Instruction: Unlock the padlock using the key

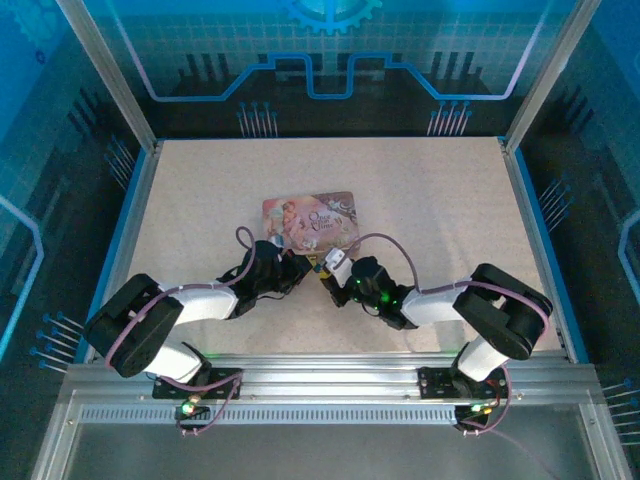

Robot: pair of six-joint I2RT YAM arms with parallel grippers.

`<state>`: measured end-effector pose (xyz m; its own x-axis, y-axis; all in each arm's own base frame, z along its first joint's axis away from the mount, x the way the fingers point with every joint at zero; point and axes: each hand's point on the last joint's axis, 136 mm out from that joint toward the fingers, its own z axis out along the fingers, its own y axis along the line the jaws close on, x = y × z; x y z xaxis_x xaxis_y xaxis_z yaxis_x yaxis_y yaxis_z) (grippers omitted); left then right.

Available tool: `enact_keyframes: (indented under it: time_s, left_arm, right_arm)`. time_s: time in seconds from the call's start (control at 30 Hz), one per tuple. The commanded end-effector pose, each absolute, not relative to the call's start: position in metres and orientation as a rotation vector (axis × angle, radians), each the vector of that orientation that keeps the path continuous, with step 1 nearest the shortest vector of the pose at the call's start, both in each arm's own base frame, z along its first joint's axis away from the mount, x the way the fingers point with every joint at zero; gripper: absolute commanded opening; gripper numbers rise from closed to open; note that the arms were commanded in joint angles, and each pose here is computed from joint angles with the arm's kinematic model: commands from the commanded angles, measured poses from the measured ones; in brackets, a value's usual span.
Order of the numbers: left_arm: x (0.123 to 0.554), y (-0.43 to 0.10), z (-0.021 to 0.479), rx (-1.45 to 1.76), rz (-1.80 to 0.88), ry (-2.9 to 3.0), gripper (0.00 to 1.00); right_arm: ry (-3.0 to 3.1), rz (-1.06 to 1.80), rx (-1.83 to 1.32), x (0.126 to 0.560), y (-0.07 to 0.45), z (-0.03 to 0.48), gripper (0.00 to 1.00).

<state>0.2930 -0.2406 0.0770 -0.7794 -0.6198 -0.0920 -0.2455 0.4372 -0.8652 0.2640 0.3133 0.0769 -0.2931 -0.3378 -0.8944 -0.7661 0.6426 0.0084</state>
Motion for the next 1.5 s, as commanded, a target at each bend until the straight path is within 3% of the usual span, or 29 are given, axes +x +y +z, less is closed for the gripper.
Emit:
enact_keyframes:
  time_s: [0.0,0.4,0.57,0.87,1.17,1.47]
  left_arm:
    - [0.286,-0.254,0.085,-0.701,-1.374,2.323,0.00]
    - [0.288,-0.256,0.079,-0.705,-1.364,2.339,0.00]
    - [0.288,-0.254,0.076,-0.703,-1.343,2.349,0.19]
    - [0.284,-0.248,0.074,-0.704,-1.307,2.359,0.42]
    - [0.280,-0.223,0.095,-0.652,-1.192,2.340,0.56]
    - [0.277,-0.214,0.112,-0.610,-1.175,2.347,0.61]
  right_arm:
    - [1.915,0.624,-0.713,0.285,0.306,0.086,0.00]
    - [1.969,0.668,-0.692,0.288,0.303,0.075,0.00]
    - [1.975,0.655,-0.697,0.288,0.301,0.073,0.00]
    - [2.003,0.663,-0.694,0.285,0.299,0.068,0.00]
    - [2.089,0.838,-0.629,0.275,0.303,0.073,0.00]
    - [2.099,0.818,-0.640,0.275,0.300,0.072,0.00]
